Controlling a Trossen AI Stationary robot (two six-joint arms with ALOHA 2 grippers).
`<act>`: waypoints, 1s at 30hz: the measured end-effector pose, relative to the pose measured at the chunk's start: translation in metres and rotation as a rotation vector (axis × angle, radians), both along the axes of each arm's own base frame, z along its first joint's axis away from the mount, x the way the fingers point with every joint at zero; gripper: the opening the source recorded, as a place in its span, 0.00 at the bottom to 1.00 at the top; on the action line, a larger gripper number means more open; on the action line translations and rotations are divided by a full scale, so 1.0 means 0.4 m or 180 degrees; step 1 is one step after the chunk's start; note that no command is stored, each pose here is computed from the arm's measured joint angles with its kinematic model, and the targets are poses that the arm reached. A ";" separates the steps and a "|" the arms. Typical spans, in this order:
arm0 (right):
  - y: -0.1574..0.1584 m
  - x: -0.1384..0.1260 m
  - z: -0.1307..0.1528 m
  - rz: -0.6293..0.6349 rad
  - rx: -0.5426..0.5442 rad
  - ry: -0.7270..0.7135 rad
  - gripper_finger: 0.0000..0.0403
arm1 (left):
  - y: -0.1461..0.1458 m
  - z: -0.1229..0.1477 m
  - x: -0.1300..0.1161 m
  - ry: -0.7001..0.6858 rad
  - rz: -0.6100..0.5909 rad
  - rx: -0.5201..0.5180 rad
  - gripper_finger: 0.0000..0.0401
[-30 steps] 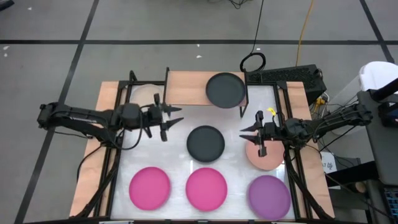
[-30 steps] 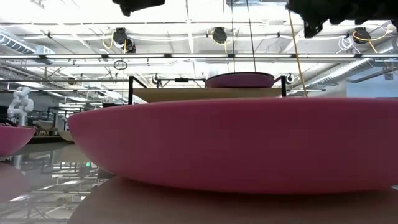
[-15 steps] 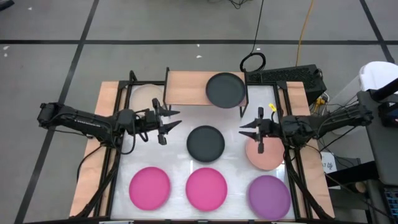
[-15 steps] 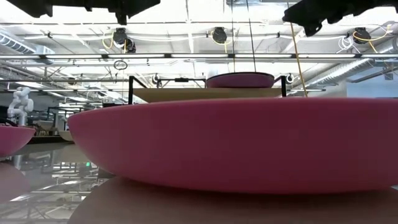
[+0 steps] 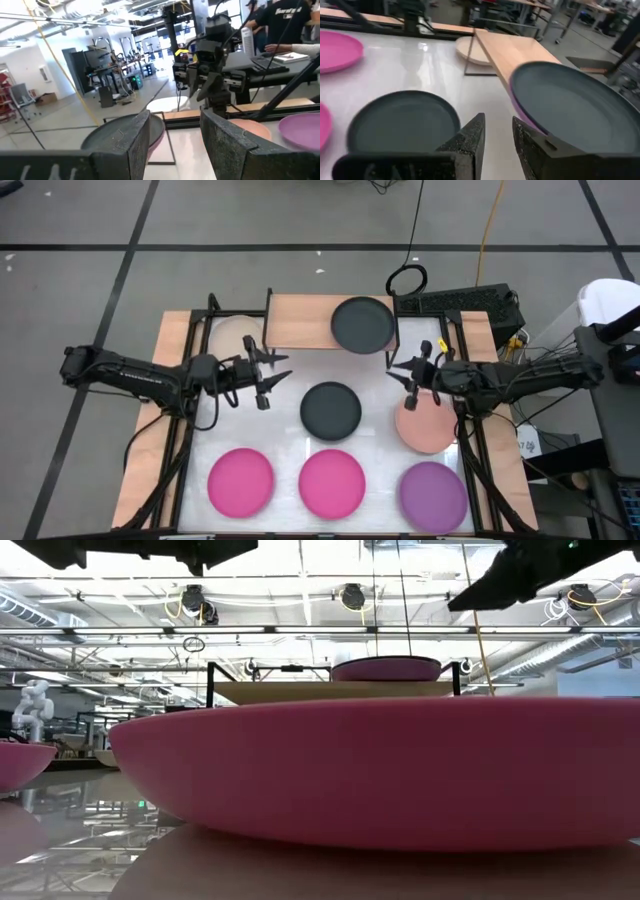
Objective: Place and stack plates onto a shelf
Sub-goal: Stack the light orange plate on top of the black plate on the shelf
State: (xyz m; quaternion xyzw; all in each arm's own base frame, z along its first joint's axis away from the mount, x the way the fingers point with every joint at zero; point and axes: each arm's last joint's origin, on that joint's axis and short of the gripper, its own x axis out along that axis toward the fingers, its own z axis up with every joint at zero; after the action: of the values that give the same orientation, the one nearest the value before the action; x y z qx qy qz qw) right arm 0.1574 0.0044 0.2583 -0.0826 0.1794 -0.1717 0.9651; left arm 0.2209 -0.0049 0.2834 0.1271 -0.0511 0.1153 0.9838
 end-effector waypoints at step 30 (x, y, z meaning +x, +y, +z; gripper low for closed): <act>0.007 0.054 -0.048 0.0172 0.1543 0.1864 0.21 | 0.002 -0.014 0.002 0.0049 -0.0055 -0.0620 0.45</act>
State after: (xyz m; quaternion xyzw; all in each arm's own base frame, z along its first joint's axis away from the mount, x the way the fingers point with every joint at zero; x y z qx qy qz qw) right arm 0.1791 0.0070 0.2390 0.0979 0.4807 -0.0679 0.8687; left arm 0.2216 -0.0041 0.2778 0.0312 -0.0332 0.1103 0.9929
